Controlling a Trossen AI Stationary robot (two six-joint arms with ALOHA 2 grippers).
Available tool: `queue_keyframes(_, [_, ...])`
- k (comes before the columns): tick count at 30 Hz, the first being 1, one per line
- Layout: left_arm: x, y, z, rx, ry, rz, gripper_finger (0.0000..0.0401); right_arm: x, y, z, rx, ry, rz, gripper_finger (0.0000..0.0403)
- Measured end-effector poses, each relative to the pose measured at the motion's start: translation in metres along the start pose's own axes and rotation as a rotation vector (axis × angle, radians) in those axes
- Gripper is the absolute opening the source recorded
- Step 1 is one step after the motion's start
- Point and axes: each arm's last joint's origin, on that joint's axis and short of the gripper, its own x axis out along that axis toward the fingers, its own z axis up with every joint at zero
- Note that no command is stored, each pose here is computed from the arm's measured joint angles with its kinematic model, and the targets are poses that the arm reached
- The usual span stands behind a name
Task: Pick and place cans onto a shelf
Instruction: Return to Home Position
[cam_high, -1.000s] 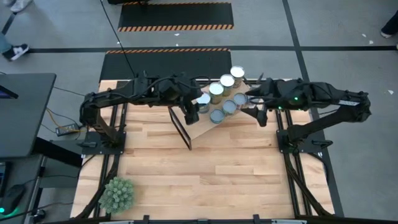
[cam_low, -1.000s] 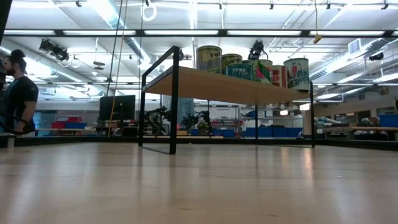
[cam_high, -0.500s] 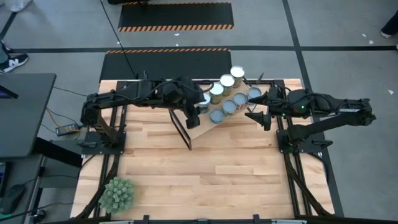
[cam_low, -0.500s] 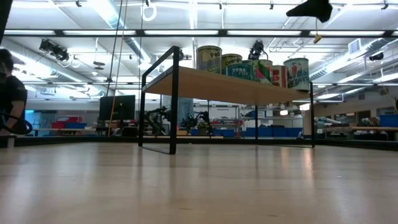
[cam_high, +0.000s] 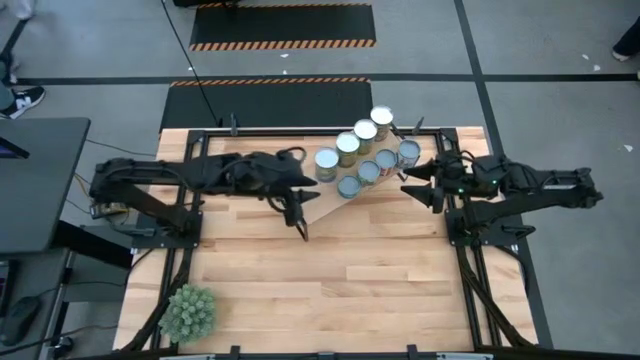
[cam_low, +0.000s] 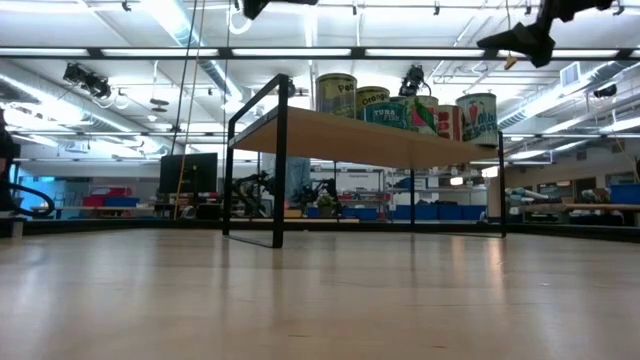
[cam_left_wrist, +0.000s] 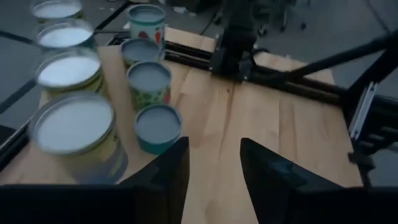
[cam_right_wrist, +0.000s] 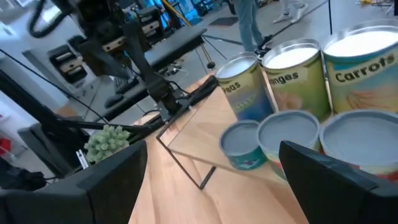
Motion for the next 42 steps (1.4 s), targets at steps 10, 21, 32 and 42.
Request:
queue_keyframes(10, [-0.032, 0.021, -0.043, -0.196, -0.166, -0.018, 0.0148, -0.013, -0.014, -0.016, 0.095, -0.046, 0.030, 0.0365])
queue_keyframes(21, [-0.068, 0.045, -0.099, -0.412, -0.318, 0.022, 0.0148, -0.019, -0.027, -0.033, 0.178, -0.102, 0.047, 0.0349])
queue_keyframes(32, [-0.097, 0.064, -0.143, -0.534, -0.450, 0.054, 0.0148, -0.022, -0.040, -0.051, 0.244, -0.199, 0.118, 0.0348])
queue_keyframes(42, [-0.106, 0.079, -0.186, -0.649, -0.584, 0.067, 0.0140, -0.024, -0.051, -0.069, 0.289, -0.221, 0.136, 0.0348])
